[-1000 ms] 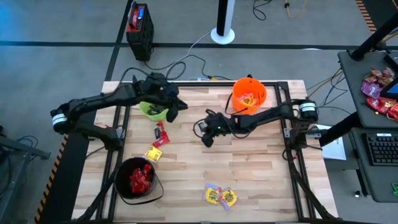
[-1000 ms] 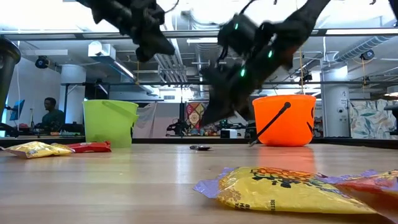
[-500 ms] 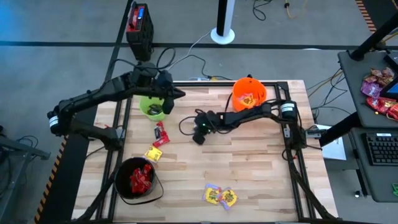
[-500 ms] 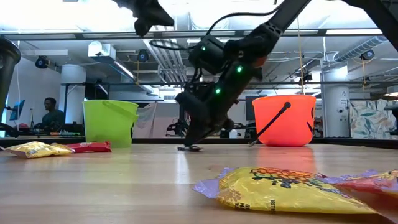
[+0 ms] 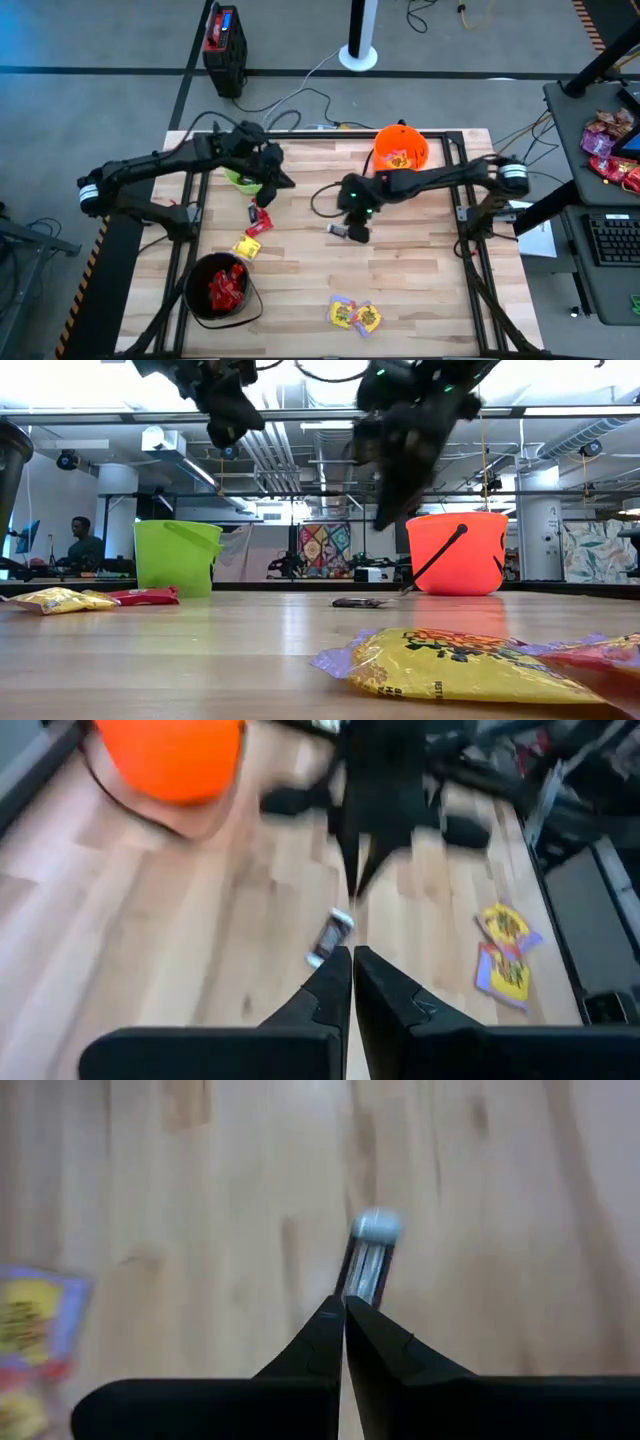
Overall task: Sort candy by brand, put in halloween buckets
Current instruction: Put the brown candy into the green bucket
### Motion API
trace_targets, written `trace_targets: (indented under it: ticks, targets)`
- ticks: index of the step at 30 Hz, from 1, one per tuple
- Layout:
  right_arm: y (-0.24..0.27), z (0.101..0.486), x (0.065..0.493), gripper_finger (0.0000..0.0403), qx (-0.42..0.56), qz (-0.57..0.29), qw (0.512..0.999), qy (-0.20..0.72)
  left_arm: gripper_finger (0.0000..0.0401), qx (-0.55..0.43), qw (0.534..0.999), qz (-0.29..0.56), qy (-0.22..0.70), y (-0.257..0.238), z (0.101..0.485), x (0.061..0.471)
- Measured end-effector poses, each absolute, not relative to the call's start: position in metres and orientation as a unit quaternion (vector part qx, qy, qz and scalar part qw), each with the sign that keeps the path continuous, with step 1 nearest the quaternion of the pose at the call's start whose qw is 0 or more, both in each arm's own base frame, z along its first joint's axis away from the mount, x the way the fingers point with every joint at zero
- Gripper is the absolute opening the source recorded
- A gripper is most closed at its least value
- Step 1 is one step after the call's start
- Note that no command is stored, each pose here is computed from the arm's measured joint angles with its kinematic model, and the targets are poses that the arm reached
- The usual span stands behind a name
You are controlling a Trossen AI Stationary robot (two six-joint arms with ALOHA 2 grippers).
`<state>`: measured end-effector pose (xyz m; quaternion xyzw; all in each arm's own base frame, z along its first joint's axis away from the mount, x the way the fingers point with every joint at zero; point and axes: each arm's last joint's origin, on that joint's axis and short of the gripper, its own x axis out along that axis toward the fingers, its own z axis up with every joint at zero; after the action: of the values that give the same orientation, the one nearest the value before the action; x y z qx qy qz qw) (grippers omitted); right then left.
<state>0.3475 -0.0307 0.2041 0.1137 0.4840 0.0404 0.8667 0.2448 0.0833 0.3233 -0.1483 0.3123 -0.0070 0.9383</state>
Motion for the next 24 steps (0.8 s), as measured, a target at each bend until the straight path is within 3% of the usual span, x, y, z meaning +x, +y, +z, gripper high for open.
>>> trace_targets:
  ticks: [6,12,19,24]
  targets:
    - [-0.020,0.226,0.298,0.0009,0.336,-0.036,0.813,0.474,0.0000,-0.105,0.933,-0.032,0.344,0.060,0.292,0.282]
    - [0.005,0.193,0.262,0.0009,0.526,-0.179,0.706,0.441,0.0000,-0.066,0.916,-0.074,0.388,0.044,0.232,0.334]
    - [0.010,0.155,0.250,0.0038,0.618,-0.218,0.685,0.318,0.0000,-0.049,0.900,-0.088,0.425,0.045,0.173,0.362]
    - [0.007,0.135,0.254,0.0087,0.606,-0.260,0.684,0.312,0.0000,-0.046,0.892,-0.091,0.439,0.048,0.145,0.371]
